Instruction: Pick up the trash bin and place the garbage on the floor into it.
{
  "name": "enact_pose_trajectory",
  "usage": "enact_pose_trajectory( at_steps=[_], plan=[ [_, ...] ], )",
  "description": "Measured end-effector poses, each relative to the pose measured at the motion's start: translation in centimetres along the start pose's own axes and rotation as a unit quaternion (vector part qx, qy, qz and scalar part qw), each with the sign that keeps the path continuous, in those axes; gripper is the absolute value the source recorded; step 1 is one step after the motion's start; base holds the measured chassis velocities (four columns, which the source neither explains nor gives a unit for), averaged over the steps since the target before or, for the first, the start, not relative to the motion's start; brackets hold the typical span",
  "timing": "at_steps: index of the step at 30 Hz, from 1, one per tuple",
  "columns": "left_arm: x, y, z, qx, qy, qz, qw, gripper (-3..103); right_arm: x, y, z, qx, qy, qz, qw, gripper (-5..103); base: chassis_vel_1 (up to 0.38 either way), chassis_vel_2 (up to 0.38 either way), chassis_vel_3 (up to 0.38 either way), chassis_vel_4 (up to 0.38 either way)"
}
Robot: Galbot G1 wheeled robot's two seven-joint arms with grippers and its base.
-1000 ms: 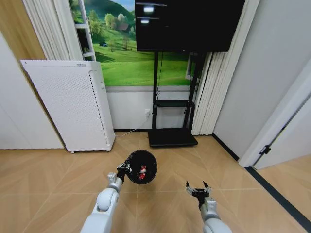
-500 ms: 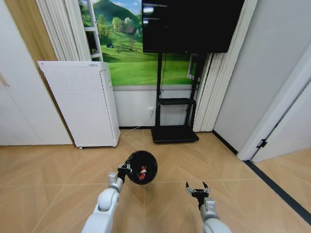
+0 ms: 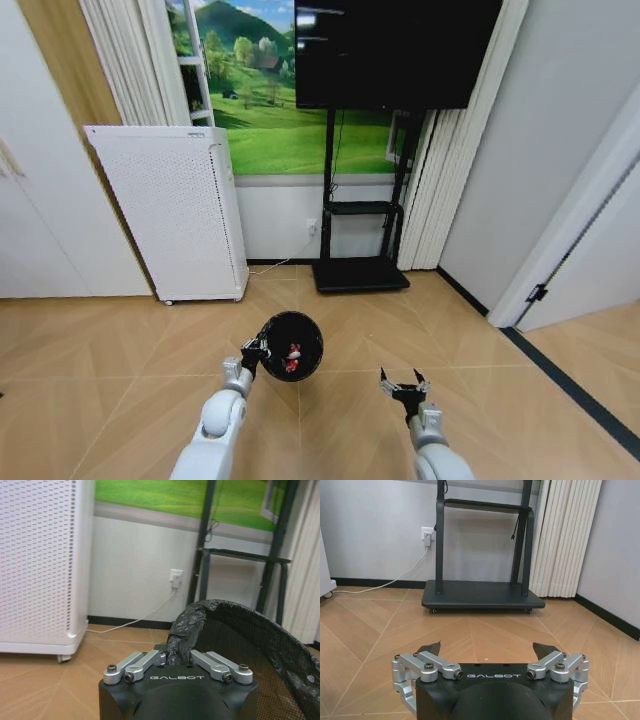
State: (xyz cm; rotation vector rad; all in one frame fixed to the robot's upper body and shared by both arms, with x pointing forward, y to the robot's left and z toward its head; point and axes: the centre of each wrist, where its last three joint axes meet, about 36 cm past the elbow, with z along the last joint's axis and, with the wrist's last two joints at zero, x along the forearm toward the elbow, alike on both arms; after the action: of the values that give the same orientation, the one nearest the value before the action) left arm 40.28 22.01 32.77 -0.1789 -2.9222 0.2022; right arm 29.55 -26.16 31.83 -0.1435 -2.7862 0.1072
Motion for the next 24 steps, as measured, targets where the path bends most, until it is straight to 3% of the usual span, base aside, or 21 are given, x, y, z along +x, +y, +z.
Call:
enact_pose_trajectory(
  at_steps=[6, 8, 10, 12, 13, 17, 18, 19, 20, 22, 23, 24],
  plan=[
    [1.3, 1.1, 0.8, 0.021, 0.002, -0.061, 0.9979, 7, -0.3, -0.1, -0.1, 0.001, -0.001, -0.003, 1.000, 100, 0.000, 0.000, 0.000, 0.000],
    [2.3, 2.7, 1.2, 0.045, -0.003, -0.114, 0.9924, 7, -0.7, -0.2, -0.1, 0.002, -0.003, -0.003, 1.000, 100, 0.000, 0.000, 0.000, 0.000],
    [2.7, 3.5, 1.3, 0.061, -0.005, -0.136, 0.9888, 7, -0.9, -0.3, -0.2, 0.002, -0.004, -0.003, 1.000, 100, 0.000, 0.000, 0.000, 0.000],
    [3.1, 5.2, 1.4, 0.101, -0.011, -0.186, 0.9772, 7, -1.2, -0.3, -0.4, 0.003, -0.006, -0.004, 1.000, 100, 0.000, 0.000, 0.000, 0.000],
    [3.1, 5.2, 1.4, 0.101, -0.011, -0.186, 0.9772, 7, -1.2, -0.3, -0.4, 0.003, -0.006, -0.004, 1.000, 100, 0.000, 0.000, 0.000, 0.000],
    [2.1, 8.1, 1.1, 0.172, -0.012, -0.280, 0.9443, 7, -1.7, -0.5, -0.8, 0.008, -0.010, -0.007, 1.000, 100, 0.000, 0.000, 0.000, 0.000],
    [2.1, 8.1, 1.1, 0.172, -0.012, -0.280, 0.9443, 7, -1.7, -0.5, -0.8, 0.008, -0.010, -0.007, 1.000, 100, 0.000, 0.000, 0.000, 0.000],
    [1.4, 9.3, 1.0, 0.193, -0.014, -0.302, 0.9334, 7, -2.0, -0.6, -0.9, 0.009, -0.011, -0.008, 1.000, 100, 0.000, 0.000, 0.000, 0.000],
    [1.4, 9.3, 1.0, 0.193, -0.014, -0.302, 0.9334, 7, -2.0, -0.6, -0.9, 0.009, -0.011, -0.008, 1.000, 100, 0.000, 0.000, 0.000, 0.000],
    [0.0, 11.5, 1.2, 0.223, -0.012, -0.331, 0.9167, 7, -2.2, -0.7, -1.0, 0.009, -0.011, -0.008, 1.000, 100, 0.000, 0.000, 0.000, 0.000],
    [0.0, 11.5, 1.2, 0.223, -0.012, -0.331, 0.9167, 7, -2.2, -0.7, -1.0, 0.009, -0.011, -0.008, 1.000, 100, 0.000, 0.000, 0.000, 0.000],
    [-0.7, 12.3, 1.2, 0.236, -0.012, -0.339, 0.9105, 7, -2.3, -0.8, -1.0, 0.009, -0.011, -0.006, 1.000, 100, 0.000, 0.000, 0.000, 0.000]
  ],
)
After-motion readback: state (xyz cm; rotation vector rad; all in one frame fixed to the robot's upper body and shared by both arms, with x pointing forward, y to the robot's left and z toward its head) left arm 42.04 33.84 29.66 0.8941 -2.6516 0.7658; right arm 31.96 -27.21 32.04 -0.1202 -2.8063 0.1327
